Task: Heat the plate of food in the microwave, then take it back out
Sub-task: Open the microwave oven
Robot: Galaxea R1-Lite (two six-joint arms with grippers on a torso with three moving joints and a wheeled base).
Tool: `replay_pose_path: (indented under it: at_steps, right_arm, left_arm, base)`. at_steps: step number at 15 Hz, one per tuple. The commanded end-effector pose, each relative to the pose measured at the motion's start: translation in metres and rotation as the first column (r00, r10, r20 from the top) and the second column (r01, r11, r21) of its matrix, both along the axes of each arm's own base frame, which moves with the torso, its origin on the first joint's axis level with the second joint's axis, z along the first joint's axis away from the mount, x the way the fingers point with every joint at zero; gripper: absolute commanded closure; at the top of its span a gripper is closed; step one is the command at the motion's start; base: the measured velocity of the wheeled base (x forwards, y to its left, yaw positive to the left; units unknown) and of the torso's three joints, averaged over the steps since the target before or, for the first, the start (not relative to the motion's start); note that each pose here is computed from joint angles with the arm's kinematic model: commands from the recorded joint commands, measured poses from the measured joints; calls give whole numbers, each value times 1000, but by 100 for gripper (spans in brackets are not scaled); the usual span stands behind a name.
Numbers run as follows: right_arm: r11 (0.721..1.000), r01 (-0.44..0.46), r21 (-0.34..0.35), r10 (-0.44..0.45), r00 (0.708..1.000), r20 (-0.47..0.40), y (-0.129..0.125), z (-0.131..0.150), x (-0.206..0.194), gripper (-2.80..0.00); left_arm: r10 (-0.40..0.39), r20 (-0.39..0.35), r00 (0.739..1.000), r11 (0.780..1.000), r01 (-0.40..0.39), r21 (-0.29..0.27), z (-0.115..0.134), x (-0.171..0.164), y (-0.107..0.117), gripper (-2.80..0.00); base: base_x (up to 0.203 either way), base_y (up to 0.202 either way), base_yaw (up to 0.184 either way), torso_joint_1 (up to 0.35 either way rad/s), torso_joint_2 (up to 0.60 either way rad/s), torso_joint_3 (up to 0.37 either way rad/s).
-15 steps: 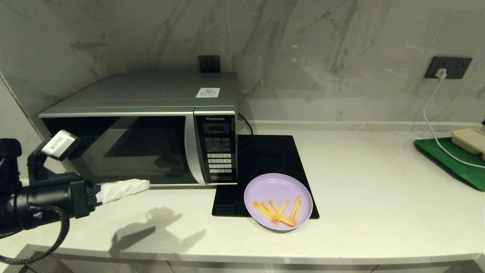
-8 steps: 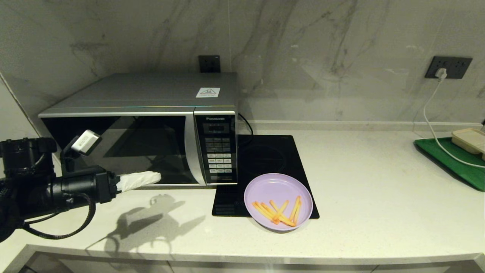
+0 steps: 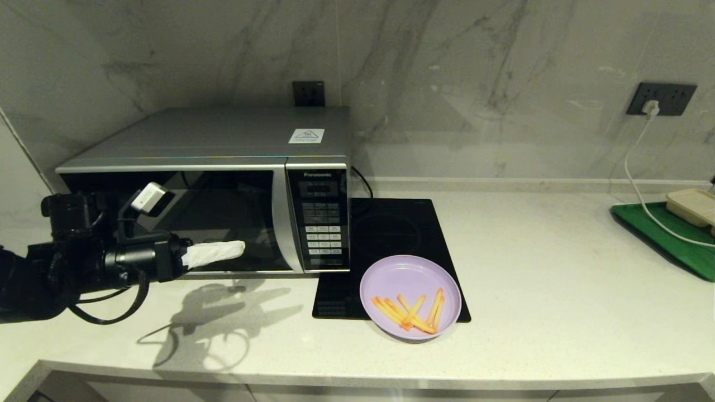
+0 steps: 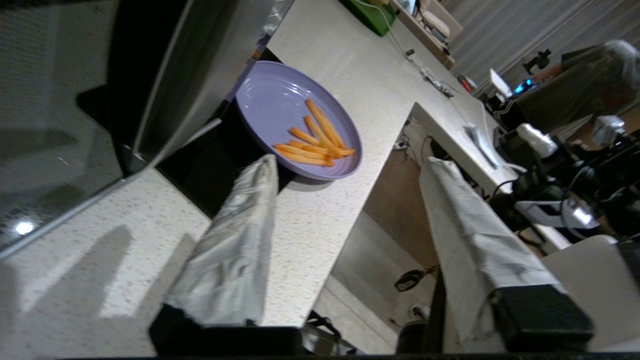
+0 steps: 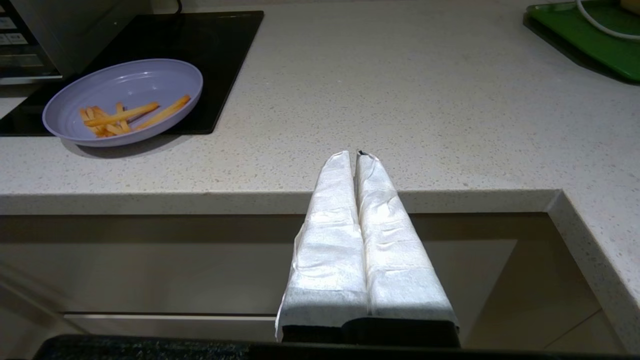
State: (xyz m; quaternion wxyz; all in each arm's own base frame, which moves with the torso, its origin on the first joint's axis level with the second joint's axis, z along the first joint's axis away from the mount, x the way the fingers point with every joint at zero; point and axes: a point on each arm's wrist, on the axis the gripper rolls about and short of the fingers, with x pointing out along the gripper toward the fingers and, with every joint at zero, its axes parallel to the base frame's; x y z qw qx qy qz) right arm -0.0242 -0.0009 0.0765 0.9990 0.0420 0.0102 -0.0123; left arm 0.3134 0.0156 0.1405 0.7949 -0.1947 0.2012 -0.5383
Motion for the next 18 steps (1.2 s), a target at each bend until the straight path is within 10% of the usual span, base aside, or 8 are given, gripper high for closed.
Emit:
replay_pose_path:
  at_steps: [1,8,9,18]
  right_arm:
    - [1000,1,1,-1,1000,0,0,0,0,0]
    - [1000,1,1,-1,1000,0,0,0,0,0]
    - [1000,0,0,0,1000,0,0,0,0,0]
    - [1000,0,1,0,1000,0,0,0,0,0]
  left_arm:
    - [-14,14,1000,1000,14,6,-17,11,1,0]
    - [-7,-30,1000,1000,6,-29,2,8,1,0]
    - [-39,-25,999,998,38,-44,4,8,1,-280]
    - [-72,57,996,997,74,-27,-28,34,4,-280]
  base:
    - [0,0,0,0,0,0]
    - [0,0,0,0,0,0]
    - [0,0,0,0,0,0]
    - [0,0,0,0,0,0]
